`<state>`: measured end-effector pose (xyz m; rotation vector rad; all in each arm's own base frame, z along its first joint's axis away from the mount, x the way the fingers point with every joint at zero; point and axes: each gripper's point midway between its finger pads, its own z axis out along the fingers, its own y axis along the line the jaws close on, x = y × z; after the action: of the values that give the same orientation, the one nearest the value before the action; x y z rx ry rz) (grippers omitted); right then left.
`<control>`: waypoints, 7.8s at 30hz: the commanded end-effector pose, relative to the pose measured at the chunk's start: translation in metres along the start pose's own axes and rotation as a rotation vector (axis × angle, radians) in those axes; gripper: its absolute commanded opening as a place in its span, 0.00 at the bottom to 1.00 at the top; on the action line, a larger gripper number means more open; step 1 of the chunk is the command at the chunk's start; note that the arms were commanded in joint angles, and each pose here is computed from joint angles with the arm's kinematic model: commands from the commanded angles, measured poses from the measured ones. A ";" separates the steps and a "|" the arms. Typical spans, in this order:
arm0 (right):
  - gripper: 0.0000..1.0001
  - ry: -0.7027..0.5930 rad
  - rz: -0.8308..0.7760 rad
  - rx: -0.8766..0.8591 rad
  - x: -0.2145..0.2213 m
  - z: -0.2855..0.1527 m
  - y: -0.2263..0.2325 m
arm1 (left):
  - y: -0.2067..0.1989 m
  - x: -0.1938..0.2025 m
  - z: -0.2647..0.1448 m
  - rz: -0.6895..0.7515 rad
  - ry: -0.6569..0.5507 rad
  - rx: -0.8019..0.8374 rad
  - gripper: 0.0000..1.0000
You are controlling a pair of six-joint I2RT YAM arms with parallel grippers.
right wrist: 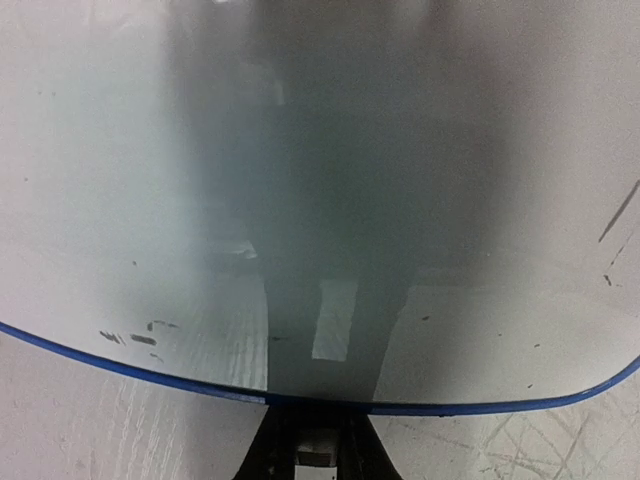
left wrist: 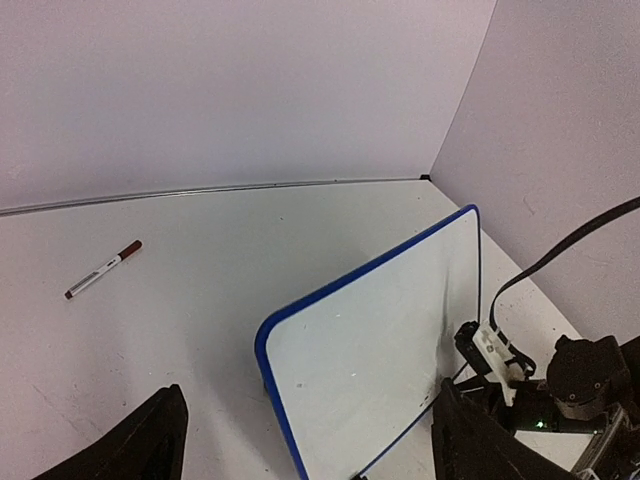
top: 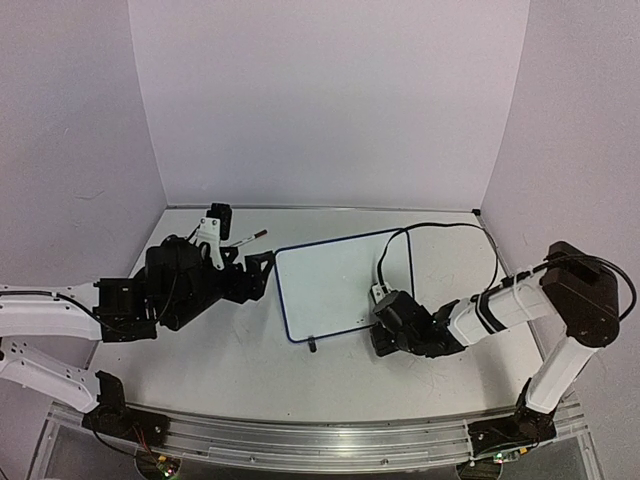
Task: Write a sentence on the whiteboard
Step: Move the whiteboard to the center of the board, then adjust the whiteboard at the center of the board, then pick up the whiteboard marker from the corner of the board, then pass from the left arm to the right
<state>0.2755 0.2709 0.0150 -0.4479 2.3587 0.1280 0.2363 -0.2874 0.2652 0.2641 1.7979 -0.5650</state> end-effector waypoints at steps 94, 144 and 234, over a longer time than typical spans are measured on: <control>0.80 -0.254 0.143 -0.113 -0.104 -0.052 -0.104 | -0.041 -0.074 0.008 -0.043 -0.002 0.132 0.99; 0.98 -0.508 0.205 -0.449 -0.126 -0.232 -0.081 | 0.270 0.121 0.301 0.151 0.731 -0.109 0.58; 0.94 -0.826 0.284 -1.113 -0.238 -0.295 0.055 | -0.160 -0.119 0.004 -0.518 -0.072 1.019 0.00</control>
<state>0.2351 0.3302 0.3374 -0.4756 1.5733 1.3610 0.2187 -0.4092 0.3825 0.4866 1.5242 -1.7293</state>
